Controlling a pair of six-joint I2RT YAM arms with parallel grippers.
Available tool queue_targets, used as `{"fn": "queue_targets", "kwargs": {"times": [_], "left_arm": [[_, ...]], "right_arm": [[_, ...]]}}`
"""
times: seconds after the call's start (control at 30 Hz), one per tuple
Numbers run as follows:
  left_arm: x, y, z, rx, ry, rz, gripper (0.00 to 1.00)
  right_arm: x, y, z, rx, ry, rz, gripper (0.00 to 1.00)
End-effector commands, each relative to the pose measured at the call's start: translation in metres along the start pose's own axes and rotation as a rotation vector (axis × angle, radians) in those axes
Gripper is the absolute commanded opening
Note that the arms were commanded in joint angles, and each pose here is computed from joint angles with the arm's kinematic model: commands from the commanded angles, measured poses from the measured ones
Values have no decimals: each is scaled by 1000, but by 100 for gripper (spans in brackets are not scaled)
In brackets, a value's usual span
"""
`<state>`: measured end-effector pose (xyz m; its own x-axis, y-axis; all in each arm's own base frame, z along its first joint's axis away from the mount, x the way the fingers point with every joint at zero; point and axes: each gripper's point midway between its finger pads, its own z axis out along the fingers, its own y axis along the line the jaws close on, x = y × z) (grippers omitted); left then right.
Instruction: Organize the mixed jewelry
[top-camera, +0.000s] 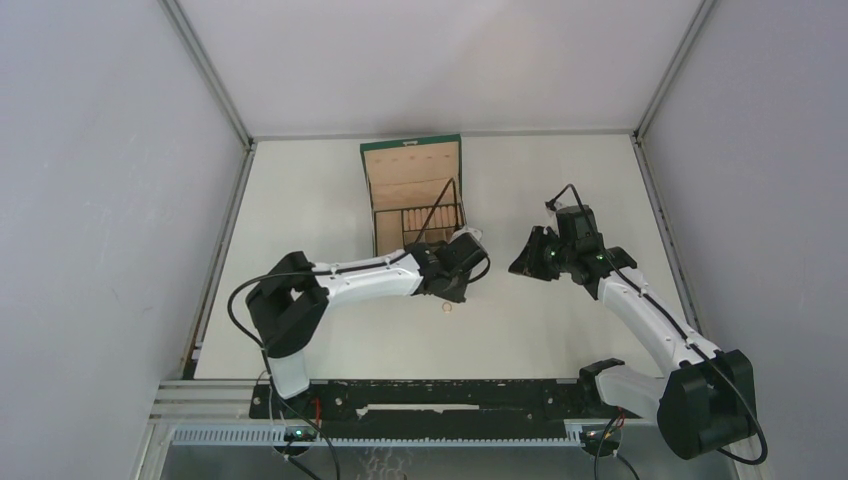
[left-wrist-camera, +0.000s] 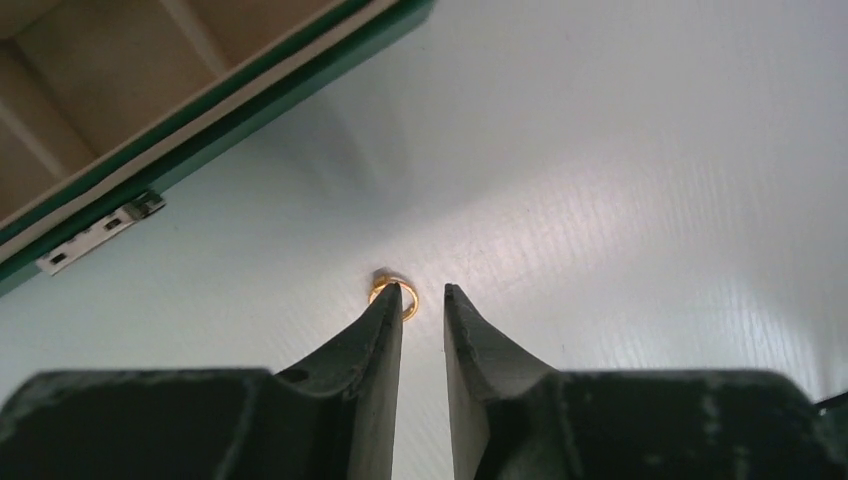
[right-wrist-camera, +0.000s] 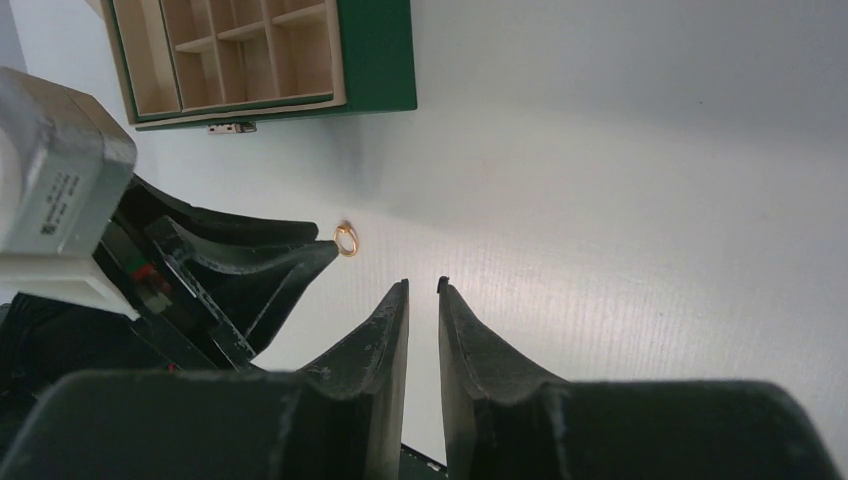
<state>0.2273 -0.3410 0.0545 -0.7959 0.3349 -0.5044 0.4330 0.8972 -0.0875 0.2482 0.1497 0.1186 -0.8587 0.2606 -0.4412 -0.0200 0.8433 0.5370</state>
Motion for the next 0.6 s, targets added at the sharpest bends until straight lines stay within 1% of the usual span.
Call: {"fn": "queue_targets", "kwargs": {"times": [0.0,0.13,0.2,0.27,0.33,0.4,0.57], "left_arm": [[-12,13,-12,-116,-49,-193,27],[-15,16,-11,-200,-120,-341,28],[-17,13,-8,-225,-133,-373,29],[-18,8,-8,-236,-138,-368,29],[-19,0,-7,-202,-130,-331,29],[-19,0,-10,-194,-120,-257,29],[-23,19,-44,-175,-137,14,32]], "right_arm": [[-3,2,-5,-11,-10,-22,25],[1,-1,-10,-5,-2,-16,25],[3,-1,-13,-4,3,-20,25],[6,-2,-17,-3,10,-28,25],[8,-3,-19,-2,15,-37,25],[10,-2,-20,-6,20,-46,25],[8,2,-25,-23,1,-39,25]]}}
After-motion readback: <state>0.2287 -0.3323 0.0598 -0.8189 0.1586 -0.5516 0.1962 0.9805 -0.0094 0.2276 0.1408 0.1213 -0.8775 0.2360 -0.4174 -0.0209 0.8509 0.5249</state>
